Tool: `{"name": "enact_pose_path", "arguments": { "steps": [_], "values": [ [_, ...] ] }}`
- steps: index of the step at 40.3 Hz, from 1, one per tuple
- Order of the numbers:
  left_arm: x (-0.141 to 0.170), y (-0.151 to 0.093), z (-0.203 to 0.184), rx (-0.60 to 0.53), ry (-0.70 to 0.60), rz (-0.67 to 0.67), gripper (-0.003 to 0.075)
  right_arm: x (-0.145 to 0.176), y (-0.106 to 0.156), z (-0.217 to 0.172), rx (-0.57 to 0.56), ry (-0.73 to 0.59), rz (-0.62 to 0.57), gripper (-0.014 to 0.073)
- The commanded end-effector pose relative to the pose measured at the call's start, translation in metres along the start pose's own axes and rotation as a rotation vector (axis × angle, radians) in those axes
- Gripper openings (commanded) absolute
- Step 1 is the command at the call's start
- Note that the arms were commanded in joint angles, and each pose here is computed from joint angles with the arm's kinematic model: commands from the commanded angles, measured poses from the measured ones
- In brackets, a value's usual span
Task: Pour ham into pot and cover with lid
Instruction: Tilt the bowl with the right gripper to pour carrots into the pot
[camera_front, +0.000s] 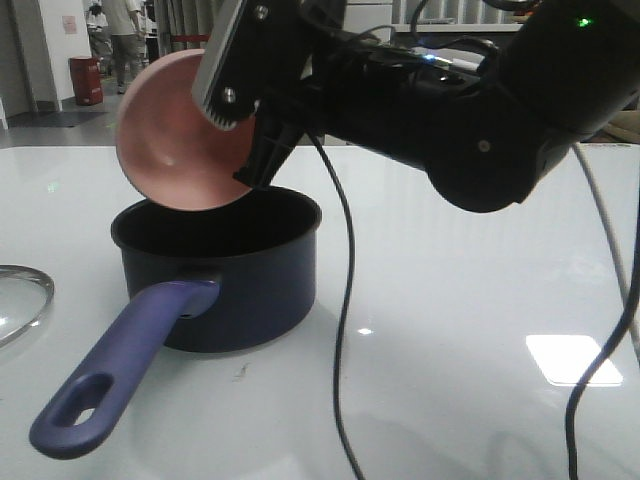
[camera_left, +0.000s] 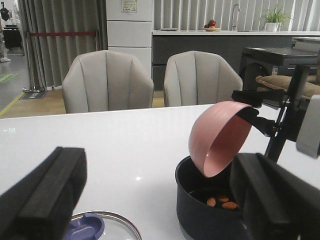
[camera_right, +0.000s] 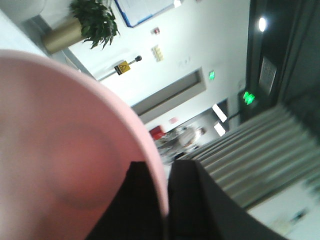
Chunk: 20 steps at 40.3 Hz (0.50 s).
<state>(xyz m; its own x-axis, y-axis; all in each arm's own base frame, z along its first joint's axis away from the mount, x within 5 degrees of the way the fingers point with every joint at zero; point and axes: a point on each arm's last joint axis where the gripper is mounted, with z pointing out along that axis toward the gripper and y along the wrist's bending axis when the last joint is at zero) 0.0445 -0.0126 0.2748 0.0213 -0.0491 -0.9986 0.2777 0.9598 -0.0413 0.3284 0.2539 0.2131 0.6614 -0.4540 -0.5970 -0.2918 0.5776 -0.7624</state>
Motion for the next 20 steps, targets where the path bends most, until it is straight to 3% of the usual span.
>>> {"name": "enact_pose_path", "arguments": {
  "steps": [1, 5, 9, 20],
  "values": [
    [-0.016, -0.001, -0.001, 0.018, -0.1, -0.012, 0.0614, -0.024, -0.046, 0.002, 0.257, -0.121, 0.352, 0.0134],
    [-0.016, -0.001, -0.001, 0.018, -0.1, -0.012, 0.0614, -0.02, -0.057, 0.0, 0.303, -0.057, 0.671, 0.0134],
    [-0.016, -0.001, -0.001, 0.018, -0.1, -0.012, 0.0614, -0.025, -0.07, -0.002, 0.303, 0.047, 0.902, 0.0134],
    [-0.016, -0.001, -0.001, 0.018, -0.1, -0.012, 0.0614, -0.04, -0.105, -0.022, 0.165, 0.364, 0.988, 0.0134]
  ]
}}
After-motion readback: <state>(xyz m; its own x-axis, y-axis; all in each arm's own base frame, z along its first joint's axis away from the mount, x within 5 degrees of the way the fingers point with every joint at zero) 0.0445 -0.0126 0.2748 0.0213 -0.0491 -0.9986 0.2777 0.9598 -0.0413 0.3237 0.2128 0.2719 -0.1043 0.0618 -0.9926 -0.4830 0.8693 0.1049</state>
